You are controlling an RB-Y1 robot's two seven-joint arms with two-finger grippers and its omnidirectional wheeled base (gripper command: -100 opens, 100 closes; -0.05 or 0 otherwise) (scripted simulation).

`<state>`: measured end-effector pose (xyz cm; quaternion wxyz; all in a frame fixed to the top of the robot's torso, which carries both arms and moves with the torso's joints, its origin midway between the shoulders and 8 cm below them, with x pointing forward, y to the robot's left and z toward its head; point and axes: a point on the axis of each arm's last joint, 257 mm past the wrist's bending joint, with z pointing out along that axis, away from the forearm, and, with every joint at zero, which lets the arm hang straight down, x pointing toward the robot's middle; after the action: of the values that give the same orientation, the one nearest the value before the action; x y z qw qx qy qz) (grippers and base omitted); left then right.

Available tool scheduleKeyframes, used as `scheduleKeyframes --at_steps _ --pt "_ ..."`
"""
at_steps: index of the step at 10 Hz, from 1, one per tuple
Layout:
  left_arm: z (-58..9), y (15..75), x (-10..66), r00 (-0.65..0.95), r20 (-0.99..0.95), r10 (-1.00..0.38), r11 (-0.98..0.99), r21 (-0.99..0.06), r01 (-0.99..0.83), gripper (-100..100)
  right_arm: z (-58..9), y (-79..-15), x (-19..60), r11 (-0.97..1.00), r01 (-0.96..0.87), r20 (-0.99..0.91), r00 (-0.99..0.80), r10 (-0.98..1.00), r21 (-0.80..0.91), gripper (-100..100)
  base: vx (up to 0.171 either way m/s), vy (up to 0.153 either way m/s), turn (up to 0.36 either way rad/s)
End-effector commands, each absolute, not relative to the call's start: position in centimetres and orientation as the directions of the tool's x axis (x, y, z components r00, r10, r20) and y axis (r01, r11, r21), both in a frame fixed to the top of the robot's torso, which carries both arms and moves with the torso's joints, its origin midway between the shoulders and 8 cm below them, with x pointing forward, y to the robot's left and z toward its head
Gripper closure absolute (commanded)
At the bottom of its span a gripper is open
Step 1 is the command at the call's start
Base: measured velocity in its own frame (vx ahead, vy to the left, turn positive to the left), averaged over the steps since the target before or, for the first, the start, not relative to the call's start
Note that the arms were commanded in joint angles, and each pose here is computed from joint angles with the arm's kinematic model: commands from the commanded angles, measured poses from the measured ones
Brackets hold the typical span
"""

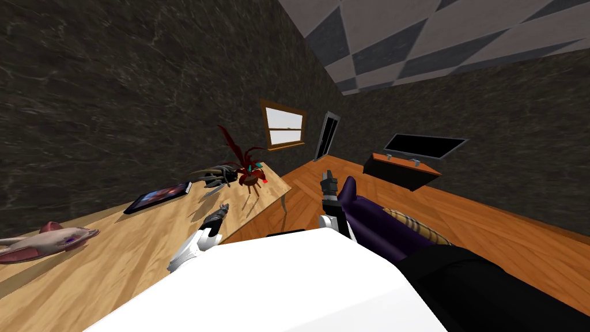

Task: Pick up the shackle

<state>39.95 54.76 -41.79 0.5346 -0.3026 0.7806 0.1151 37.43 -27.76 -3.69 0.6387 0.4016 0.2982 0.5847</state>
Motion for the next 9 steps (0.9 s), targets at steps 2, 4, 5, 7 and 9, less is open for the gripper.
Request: scheduleKeyframes --at_steps 2,4,5,7,9 --pt "-43.3 55.6 39.0 -0.285 -0.894 -0.346 0.777 -0.102 -0.621 -100 -3.7 -27.8 37.4 -0.006 -0.507 0.089 0.138 0.986 0.862 0 0.017 0.011 -0.075" --pt "-44.7 56.5 37.7 -0.327 -0.882 -0.340 0.763 -0.056 -0.644 -100 -3.7 -27.8 37.4 -0.006 -0.507 0.089 0.138 0.986 0.862 0 0.040 0.024 -0.140" --pt "-45.2 56.8 37.1 -0.343 -0.876 -0.339 0.757 -0.037 -0.653 -100 -3.7 -27.8 37.4 -0.006 -0.507 0.089 0.138 0.986 0.862 0 0.040 0.033 -0.094" --pt "-46.0 57.3 36.2 -0.368 -0.867 -0.336 0.747 -0.007 -0.665 -100 -3.7 -27.8 37.4 -0.006 -0.507 0.089 0.138 0.986 0.862 0 0.029 0.033 -0.088" --pt "-46.3 57.4 35.9 -0.375 -0.864 -0.336 0.744 0.001 -0.668 -100 -3.7 -27.8 37.4 -0.006 -0.507 0.089 0.138 0.986 0.862 0 0.020 0.019 -0.062"
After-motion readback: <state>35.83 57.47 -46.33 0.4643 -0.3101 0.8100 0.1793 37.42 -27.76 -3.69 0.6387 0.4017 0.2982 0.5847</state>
